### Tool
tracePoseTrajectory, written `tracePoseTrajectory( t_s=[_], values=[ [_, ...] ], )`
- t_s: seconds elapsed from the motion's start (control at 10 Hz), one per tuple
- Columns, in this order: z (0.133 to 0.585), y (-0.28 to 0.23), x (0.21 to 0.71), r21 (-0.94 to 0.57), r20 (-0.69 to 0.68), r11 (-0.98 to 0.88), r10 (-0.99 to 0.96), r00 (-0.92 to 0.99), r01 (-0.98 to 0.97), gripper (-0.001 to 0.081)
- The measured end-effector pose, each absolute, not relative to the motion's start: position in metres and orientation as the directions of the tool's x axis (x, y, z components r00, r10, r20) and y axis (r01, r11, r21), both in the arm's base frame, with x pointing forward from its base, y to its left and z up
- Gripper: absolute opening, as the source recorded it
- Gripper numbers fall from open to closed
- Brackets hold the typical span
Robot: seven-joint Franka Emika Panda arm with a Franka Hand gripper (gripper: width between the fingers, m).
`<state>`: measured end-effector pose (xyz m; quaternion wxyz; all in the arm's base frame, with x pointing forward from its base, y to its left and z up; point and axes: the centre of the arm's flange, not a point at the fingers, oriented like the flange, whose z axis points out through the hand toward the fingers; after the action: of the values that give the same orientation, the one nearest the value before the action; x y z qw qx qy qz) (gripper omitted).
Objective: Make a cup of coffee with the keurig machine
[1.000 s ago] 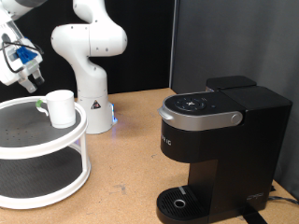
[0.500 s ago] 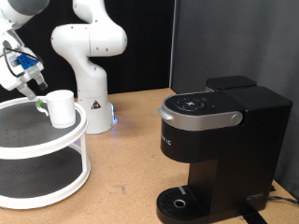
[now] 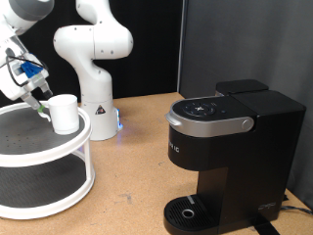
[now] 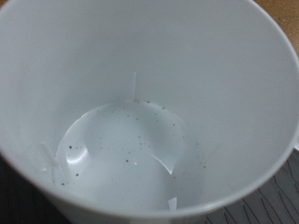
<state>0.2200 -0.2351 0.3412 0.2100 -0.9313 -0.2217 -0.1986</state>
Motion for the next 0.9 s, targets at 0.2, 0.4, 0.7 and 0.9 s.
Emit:
tracePoseTrajectory(
  t_s=[0.2,0.4,0.7,0.9],
  values=[
    [0.333,-0.234,0.221,-0.3,0.45,-0.821,0.328,0.831,0.486,0.0803],
    [0.327,-0.233,0.224,-0.298,0.439,-0.823,0.331,0.835,0.483,0.0803],
    [0.325,-0.225,0.232,-0.312,0.452,-0.814,0.326,0.83,0.489,0.0803],
    [0.325,-0.221,0.236,-0.317,0.457,-0.808,0.328,0.827,0.496,0.0803]
  ],
)
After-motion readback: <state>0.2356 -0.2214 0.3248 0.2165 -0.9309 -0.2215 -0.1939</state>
